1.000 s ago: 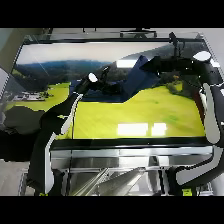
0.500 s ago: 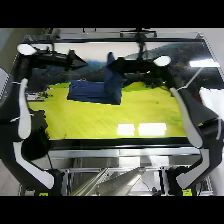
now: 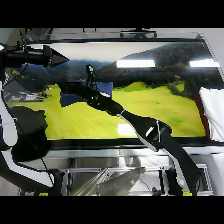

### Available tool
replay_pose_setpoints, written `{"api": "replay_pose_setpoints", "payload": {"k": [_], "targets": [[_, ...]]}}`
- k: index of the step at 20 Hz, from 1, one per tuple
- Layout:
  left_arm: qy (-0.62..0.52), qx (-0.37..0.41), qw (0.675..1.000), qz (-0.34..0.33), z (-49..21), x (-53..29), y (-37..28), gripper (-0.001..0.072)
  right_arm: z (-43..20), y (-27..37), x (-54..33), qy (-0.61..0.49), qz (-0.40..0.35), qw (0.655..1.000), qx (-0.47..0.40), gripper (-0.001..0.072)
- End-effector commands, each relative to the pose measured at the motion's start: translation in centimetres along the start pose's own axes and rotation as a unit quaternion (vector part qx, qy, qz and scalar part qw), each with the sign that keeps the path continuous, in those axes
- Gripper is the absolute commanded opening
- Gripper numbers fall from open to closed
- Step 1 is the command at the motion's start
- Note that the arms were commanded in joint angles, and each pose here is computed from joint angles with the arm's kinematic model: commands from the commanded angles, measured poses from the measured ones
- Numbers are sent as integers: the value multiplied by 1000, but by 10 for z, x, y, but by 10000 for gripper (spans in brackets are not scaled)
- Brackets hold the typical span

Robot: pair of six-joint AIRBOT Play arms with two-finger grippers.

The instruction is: Fold the shirts.

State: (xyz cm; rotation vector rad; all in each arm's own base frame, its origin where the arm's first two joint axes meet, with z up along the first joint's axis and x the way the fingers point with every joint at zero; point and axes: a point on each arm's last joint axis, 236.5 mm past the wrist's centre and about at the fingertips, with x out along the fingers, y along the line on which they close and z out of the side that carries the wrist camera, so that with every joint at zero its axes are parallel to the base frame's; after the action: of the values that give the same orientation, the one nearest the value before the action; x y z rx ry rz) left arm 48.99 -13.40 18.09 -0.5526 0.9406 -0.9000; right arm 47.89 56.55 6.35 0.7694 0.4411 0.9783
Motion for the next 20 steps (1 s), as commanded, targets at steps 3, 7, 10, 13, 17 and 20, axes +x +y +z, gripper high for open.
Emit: {"api": "replay_pose_setpoints", "payload": {"k": [3,7,10,13,17,20], "targets": [[23,-31,999,-7,-20,9,17,1,32,-15,-23,70,9,997,-45,505],[27,-33,999,-10,-24,11,18,0,64,-92,-113,226,-102,969,-8,506],[25,-31,999,-16,-23,11,15,1,75,-164,-216,325,-247,911,63,574],[23,-22,999,-15,-22,12,15,1,66,-203,-256,351,-306,879,102,698],[22,-21,999,-15,-21,13,15,1,35,-207,-220,337,-264,890,157,706],[25,-19,999,-16,-22,12,14,1,8,-206,-191,323,-229,897,197,705]]}}
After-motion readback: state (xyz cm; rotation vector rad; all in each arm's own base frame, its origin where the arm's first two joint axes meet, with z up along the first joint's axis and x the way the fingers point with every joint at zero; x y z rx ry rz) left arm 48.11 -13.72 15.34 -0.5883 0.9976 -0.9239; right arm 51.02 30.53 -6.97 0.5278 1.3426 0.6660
